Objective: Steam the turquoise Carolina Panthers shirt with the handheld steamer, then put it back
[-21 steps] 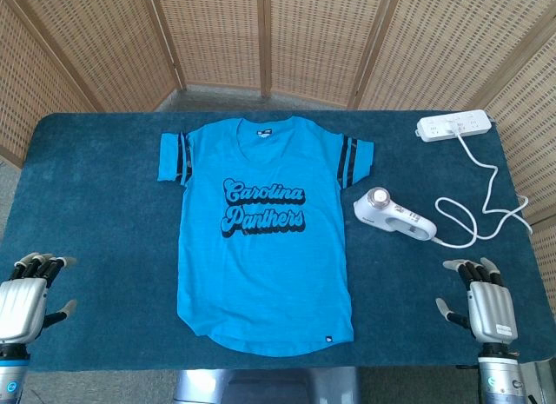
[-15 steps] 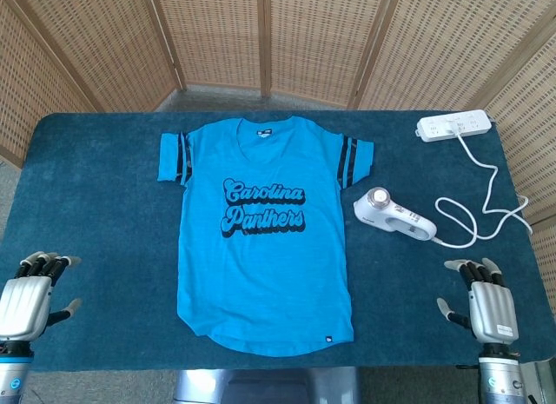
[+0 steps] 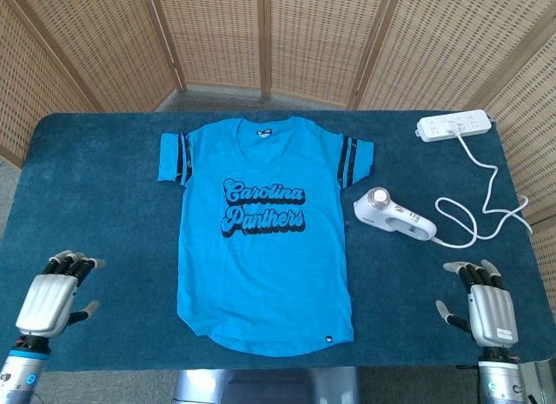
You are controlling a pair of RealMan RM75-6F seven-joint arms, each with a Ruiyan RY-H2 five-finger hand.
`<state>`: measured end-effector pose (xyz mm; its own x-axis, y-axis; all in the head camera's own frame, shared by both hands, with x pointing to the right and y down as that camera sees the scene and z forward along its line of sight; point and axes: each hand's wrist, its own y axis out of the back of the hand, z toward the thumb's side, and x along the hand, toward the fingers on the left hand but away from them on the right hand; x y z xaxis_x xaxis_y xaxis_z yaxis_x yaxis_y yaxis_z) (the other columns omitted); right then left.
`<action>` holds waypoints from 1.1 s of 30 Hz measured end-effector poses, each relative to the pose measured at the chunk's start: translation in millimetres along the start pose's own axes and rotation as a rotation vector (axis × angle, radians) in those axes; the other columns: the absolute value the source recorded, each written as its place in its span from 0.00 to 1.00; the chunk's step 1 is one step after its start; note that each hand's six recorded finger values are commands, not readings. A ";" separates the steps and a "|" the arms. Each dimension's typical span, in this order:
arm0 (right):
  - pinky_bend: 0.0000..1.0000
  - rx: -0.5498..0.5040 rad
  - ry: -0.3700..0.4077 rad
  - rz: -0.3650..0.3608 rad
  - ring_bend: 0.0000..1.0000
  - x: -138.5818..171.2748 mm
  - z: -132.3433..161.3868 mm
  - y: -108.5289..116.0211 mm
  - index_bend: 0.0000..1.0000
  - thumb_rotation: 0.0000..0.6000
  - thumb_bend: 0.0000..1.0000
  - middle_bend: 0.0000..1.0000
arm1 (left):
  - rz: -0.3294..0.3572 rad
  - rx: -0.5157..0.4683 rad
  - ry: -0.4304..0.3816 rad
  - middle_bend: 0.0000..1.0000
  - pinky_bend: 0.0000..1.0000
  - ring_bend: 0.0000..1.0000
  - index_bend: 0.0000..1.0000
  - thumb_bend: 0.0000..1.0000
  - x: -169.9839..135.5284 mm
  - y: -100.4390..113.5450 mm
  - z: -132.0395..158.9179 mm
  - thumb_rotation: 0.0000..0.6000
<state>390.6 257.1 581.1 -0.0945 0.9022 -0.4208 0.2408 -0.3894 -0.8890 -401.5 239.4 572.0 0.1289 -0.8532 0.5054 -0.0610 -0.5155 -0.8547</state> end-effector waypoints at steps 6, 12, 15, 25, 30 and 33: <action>0.09 -0.001 -0.006 -0.008 0.26 3.3 -1.3 3.5 0.29 1.00 0.29 0.30 | -0.071 0.034 -0.100 0.36 0.17 0.22 0.29 0.21 7.0 -15.4 24.3 0.92; 0.09 -0.003 -0.009 -0.020 0.26 7.0 -3.0 7.5 0.29 1.00 0.29 0.30 | -0.134 0.086 -0.234 0.36 0.17 0.22 0.29 0.24 12.2 -34.6 60.4 0.91; 0.09 -0.009 -0.013 -0.026 0.26 8.9 -4.9 9.1 0.29 1.00 0.29 0.30 | -0.144 0.098 -0.289 0.36 0.17 0.20 0.29 0.25 13.5 -43.7 79.0 0.91; 0.09 -0.014 -0.015 -0.035 0.26 10.4 -8.6 12.6 0.29 1.00 0.29 0.30 | -0.206 0.135 -0.419 0.30 0.17 0.14 0.29 0.25 11.2 -80.5 124.0 0.92; 0.09 -0.021 -0.019 -0.039 0.26 11.8 -10.5 13.8 0.29 1.00 0.29 0.30 | -0.217 0.157 -0.434 0.30 0.17 0.14 0.29 0.25 12.6 -88.7 128.7 0.92; 0.09 -0.022 -0.021 -0.044 0.26 13.3 -12.0 15.1 0.29 1.00 0.29 0.30 | -0.209 0.174 -0.436 0.30 0.17 0.14 0.29 0.25 13.9 -92.1 130.2 0.91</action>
<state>404.6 265.5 564.2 -0.1259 0.9142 -0.3853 0.2575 -0.3449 -0.9026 -265.2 285.4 642.4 0.5235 -0.6017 0.6032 0.1712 -0.6193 -0.7663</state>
